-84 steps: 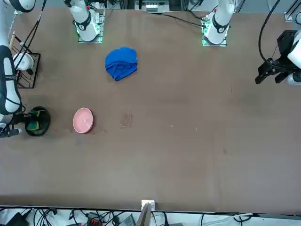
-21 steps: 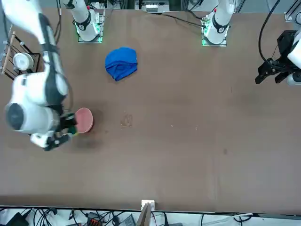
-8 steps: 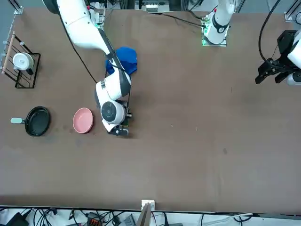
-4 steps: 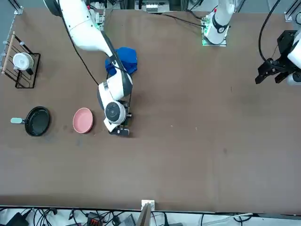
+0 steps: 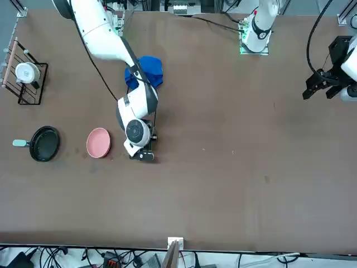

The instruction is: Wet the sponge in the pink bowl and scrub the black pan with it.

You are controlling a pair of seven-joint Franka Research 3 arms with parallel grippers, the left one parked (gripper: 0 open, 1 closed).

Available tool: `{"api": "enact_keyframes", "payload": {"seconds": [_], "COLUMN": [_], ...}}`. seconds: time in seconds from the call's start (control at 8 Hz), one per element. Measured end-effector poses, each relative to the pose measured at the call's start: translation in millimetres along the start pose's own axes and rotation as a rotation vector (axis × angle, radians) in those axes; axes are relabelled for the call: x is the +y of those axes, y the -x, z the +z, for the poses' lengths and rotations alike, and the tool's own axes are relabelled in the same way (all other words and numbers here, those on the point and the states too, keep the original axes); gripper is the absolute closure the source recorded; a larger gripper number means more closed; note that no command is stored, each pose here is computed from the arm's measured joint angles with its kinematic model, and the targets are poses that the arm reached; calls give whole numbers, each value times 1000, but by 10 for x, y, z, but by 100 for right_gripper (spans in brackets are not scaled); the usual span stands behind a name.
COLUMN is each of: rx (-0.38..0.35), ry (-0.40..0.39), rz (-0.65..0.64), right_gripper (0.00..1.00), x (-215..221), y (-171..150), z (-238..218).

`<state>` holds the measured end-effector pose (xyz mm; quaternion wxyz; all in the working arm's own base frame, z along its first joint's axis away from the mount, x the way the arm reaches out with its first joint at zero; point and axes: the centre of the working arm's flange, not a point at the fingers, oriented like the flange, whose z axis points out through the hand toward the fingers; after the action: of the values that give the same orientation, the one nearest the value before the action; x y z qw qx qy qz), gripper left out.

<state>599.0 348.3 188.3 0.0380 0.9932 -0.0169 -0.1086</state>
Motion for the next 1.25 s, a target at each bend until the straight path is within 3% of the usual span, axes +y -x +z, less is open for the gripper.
{"api": "enact_keyframes", "payload": {"seconds": [0.12,0.38,0.62,0.88,1.25], "rx": [10,65,123,167,186], "ry": [-1,-22,-26,22,9], "rz": [-6,-26,-58,-131,-233], "right_gripper": [0,0,0,0,0], "x": [1,19,277,940,2486], "y": [-10,-42,-24,-14,70], "z": [-44,-416,-1163,-1949,-2903]}}
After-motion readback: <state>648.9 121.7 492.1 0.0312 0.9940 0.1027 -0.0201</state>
